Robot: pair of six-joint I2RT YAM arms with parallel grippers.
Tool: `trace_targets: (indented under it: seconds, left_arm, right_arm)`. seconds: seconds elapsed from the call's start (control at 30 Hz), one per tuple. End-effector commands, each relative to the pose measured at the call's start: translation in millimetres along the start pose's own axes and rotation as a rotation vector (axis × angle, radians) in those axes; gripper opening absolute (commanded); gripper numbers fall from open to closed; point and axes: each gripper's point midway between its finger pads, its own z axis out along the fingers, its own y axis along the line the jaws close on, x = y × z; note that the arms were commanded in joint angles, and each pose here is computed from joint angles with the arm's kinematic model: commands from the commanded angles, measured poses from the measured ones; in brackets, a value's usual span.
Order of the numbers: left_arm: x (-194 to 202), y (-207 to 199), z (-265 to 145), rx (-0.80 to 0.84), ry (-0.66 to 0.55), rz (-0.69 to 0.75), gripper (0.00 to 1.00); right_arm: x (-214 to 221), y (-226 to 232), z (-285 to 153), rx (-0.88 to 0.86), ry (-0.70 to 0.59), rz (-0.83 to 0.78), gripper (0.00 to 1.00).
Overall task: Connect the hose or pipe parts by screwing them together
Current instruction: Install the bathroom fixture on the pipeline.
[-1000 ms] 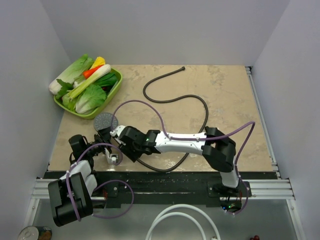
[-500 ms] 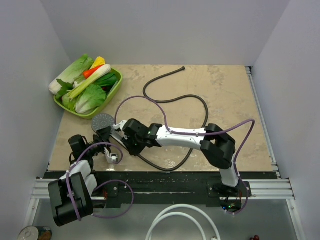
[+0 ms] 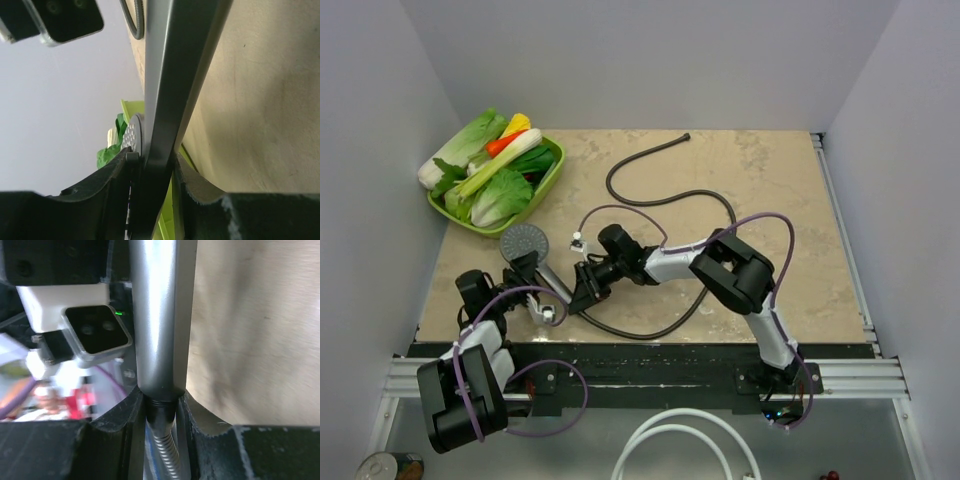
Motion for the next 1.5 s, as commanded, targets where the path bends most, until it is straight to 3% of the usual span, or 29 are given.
trace_targets:
  seconds: [0.0,0.13,0.17,0.23,0.43,0.47,0.53,0.57,0.63,0.67,0.7,0.77,0.8,0.83,1.0,1.13,1.27,1.47]
  left_arm:
    - [-104.5,-40.1,-8.4,-0.08,-0.22,0.484,0.0]
    - [-103.5,-39.6,-8.3,-0.079,-0.216,0.488,0.0]
    - [-104.0,-39.9,-8.4,-0.08,-0.218,0.487,0.0]
    - [-104.3,-39.8,-8.3,-0.08,-0.219,0.487,0.0]
    - [-102.6,-39.7,-8.1,-0.075,-0.213,0.492,0.0]
    - [-102.0,-39.3,-8.2,-0.076,-0.21,0.494,0.0]
    - [-103.0,-39.8,-8.3,-0.077,-0.213,0.49,0.0]
    - [-102.5,-39.9,-8.3,-0.075,-0.211,0.491,0.0]
    - [-102.1,-40.8,-8.2,-0.07,-0.209,0.489,0.0]
    - [-102.0,-41.1,-8.1,-0.068,-0.209,0.489,0.0]
    - [-101.4,-41.3,-8.1,-0.067,-0.207,0.489,0.0]
    - [-100.9,-41.5,-8.1,-0.065,-0.204,0.491,0.0]
    - [-100.6,-41.4,-8.0,-0.064,-0.203,0.492,0.0]
    - [-99.8,-40.7,-7.9,-0.064,-0.2,0.496,0.0]
    - [-100.3,-41.4,-8.0,-0.063,-0.202,0.494,0.0]
    - [-99.7,-42.7,-7.9,-0.056,-0.2,0.49,0.0]
    - [-99.8,-42.2,-7.8,-0.058,-0.2,0.493,0.0]
    - [-98.3,-43.9,-7.8,-0.048,-0.193,0.491,0.0]
  right_arm:
    - [-18.1,76.0,-5.9,-0.37,-0.065,-0.104,0.17]
    - [-38.5,86.4,-35.7,-0.568,-0.219,-0.009,0.19]
    - [-36.0,92.9,-49.4,-0.692,-0.237,0.034,0.19]
    - [-47.4,76.9,-49.4,-0.679,-0.274,0.108,0.18]
    - [-47.2,69.9,-50.8,-0.665,-0.275,0.094,0.32]
    - [-49.6,64.6,-53.3,-0.649,-0.283,0.101,0.44]
    - [-51.1,52.1,-54.5,-0.572,-0.292,0.101,0.56]
    - [-53.7,45.1,-56.8,-0.535,-0.3,0.099,0.7]
    - [-52.3,35.1,-54.3,-0.423,-0.271,0.076,0.8]
    - [-54.6,31.2,-55.9,-0.377,-0.267,0.066,0.95]
    - [-59.9,40.4,-62.9,-0.335,-0.27,0.021,0.99]
    - [-52.3,-2.6,-57.5,-0.023,-0.196,-0.033,0.99]
    - [-78.3,-7.4,-64.6,0.142,-0.246,-0.112,0.99]
    - [-58.0,-19.9,-76.9,0.283,-0.152,-0.144,0.99]
    - [-68.7,-19.8,-134.0,0.644,-0.208,-0.273,0.99]
    - [-50.0,-4.7,-146.8,0.765,-0.173,-0.374,0.97]
    - [-22.2,13.7,-120.7,0.755,-0.108,-0.453,0.83]
    - [-4.8,32.7,-82.0,0.694,-0.076,-0.505,0.84]
